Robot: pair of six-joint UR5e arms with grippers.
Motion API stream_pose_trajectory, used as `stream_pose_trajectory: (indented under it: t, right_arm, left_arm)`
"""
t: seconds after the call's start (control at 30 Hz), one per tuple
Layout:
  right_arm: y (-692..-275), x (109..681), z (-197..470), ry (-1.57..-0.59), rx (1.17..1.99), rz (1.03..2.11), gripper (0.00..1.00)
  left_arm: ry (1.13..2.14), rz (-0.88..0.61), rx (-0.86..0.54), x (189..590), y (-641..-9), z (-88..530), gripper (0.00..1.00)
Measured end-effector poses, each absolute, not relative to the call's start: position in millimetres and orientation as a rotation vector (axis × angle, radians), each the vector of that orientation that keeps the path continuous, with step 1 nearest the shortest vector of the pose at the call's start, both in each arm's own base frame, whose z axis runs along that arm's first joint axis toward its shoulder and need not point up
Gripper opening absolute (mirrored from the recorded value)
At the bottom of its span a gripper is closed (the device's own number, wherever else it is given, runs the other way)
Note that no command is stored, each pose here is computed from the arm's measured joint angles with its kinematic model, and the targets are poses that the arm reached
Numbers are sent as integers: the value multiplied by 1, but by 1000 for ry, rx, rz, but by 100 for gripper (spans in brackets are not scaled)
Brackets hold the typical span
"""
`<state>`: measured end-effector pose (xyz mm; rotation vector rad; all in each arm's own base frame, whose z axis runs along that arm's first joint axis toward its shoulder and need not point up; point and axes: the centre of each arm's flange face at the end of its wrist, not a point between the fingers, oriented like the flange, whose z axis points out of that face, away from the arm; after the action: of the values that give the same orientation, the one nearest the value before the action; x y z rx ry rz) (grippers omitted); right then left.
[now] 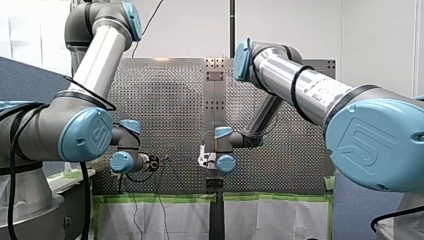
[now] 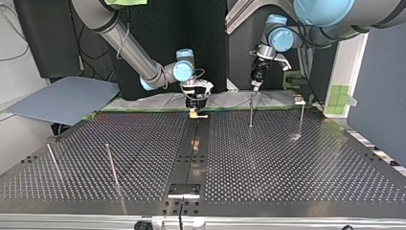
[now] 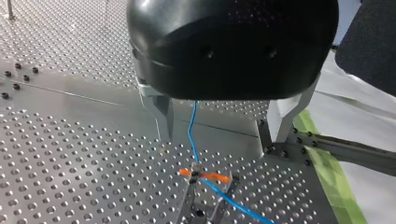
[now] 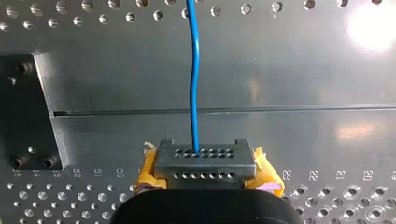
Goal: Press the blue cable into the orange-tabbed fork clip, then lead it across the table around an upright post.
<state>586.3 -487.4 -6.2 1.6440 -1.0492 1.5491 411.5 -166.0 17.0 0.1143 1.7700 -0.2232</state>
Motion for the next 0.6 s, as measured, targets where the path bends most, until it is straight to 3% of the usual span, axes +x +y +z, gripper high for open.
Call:
stream_pose_trajectory:
  t: [0.6]
  right_arm:
    - [-487, 585, -7, -1044, 1655, 1537, 0]
  left_arm:
    - [1690, -312, 18, 448, -219, 41, 100]
